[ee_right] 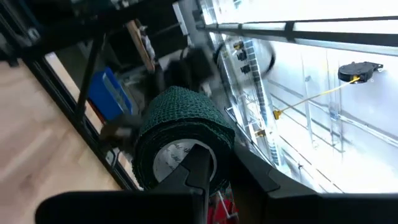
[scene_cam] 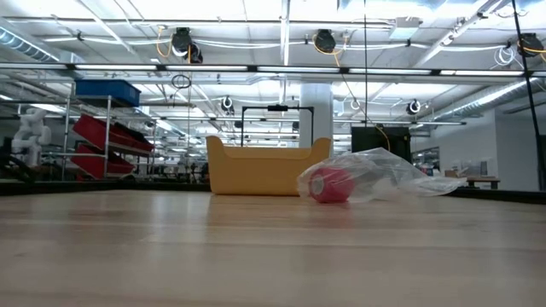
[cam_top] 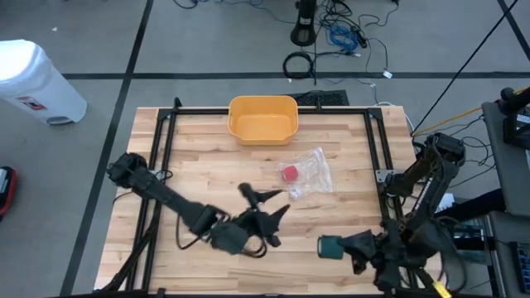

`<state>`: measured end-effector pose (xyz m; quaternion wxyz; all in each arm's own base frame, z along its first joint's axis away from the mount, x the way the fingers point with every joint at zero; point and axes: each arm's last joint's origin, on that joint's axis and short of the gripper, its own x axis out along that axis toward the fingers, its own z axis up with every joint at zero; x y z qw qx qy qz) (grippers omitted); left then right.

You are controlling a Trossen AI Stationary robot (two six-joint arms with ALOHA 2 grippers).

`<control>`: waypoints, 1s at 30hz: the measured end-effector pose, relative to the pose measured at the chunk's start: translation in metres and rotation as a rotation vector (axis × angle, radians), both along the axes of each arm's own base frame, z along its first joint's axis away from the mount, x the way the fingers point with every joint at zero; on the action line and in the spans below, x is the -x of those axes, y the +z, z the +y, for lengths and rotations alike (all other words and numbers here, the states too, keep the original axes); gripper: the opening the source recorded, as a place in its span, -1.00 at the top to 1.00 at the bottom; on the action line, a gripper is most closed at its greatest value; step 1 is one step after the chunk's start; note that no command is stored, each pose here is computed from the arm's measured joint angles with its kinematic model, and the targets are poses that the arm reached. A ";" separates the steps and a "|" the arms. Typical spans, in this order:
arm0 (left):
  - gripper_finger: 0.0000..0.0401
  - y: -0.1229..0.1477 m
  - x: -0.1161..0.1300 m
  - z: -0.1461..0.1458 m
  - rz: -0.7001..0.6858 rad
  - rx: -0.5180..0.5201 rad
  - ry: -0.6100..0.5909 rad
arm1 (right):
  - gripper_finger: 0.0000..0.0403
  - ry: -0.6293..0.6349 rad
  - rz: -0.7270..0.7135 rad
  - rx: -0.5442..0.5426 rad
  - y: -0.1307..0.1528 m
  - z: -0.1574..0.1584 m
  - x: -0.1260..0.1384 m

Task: Roll bandage
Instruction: Put the rolled green bandage into the transparent zip bag

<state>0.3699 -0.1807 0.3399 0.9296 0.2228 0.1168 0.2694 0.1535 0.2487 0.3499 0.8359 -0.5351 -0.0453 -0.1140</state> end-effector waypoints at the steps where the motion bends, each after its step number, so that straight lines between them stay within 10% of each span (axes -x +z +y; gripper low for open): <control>1: -0.14 -0.003 -0.005 0.007 0.019 0.026 -0.043 | 0.81 0.012 -0.003 -0.011 0.003 0.002 0.004; 16: -0.14 -0.125 -0.089 0.114 0.350 0.214 -0.127 | 0.81 0.148 -0.031 -0.073 0.028 0.020 0.040; 30: -0.14 -0.172 -0.097 0.144 0.483 0.246 -0.038 | 0.81 0.140 -0.032 -0.059 0.032 0.016 0.042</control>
